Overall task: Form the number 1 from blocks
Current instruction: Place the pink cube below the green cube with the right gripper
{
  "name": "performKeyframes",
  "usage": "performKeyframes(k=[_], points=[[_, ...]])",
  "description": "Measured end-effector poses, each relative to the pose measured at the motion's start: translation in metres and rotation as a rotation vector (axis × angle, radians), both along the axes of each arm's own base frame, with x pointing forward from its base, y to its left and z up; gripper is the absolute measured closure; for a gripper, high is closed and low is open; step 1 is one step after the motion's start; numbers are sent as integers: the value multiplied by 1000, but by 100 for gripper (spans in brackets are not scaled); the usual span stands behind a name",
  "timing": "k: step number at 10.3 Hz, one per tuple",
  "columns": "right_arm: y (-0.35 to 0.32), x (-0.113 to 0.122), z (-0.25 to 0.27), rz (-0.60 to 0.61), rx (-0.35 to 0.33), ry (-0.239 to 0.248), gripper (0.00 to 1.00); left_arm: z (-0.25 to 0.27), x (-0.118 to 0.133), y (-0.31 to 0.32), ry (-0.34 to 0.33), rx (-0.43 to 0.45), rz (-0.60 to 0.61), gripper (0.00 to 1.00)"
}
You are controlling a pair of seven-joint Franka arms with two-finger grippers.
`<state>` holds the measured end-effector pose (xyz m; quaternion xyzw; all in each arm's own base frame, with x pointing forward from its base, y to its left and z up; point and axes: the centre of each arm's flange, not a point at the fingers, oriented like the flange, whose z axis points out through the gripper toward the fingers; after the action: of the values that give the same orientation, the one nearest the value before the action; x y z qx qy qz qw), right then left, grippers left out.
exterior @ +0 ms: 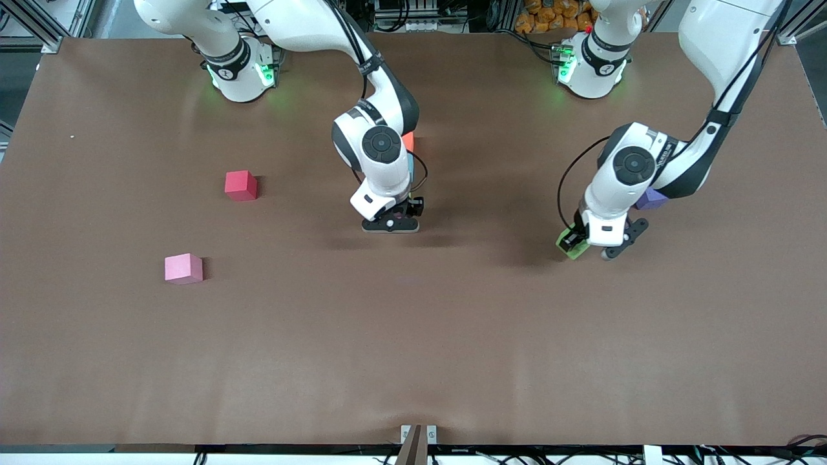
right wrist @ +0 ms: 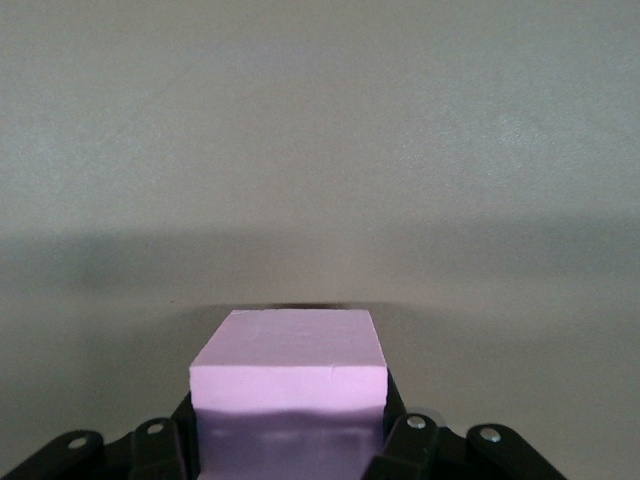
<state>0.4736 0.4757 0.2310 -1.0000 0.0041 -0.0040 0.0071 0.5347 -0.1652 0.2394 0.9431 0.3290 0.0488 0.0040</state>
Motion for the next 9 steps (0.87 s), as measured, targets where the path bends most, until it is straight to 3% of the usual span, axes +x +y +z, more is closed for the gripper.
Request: performKeyframes(k=[5,9], points=[[4,-12,-9,16,-8,16,35,22,36,-82,-17,-25,-95,39],[9,-19,-12,27,-7,24,35,23,40,-160,15,-27,-216,39]])
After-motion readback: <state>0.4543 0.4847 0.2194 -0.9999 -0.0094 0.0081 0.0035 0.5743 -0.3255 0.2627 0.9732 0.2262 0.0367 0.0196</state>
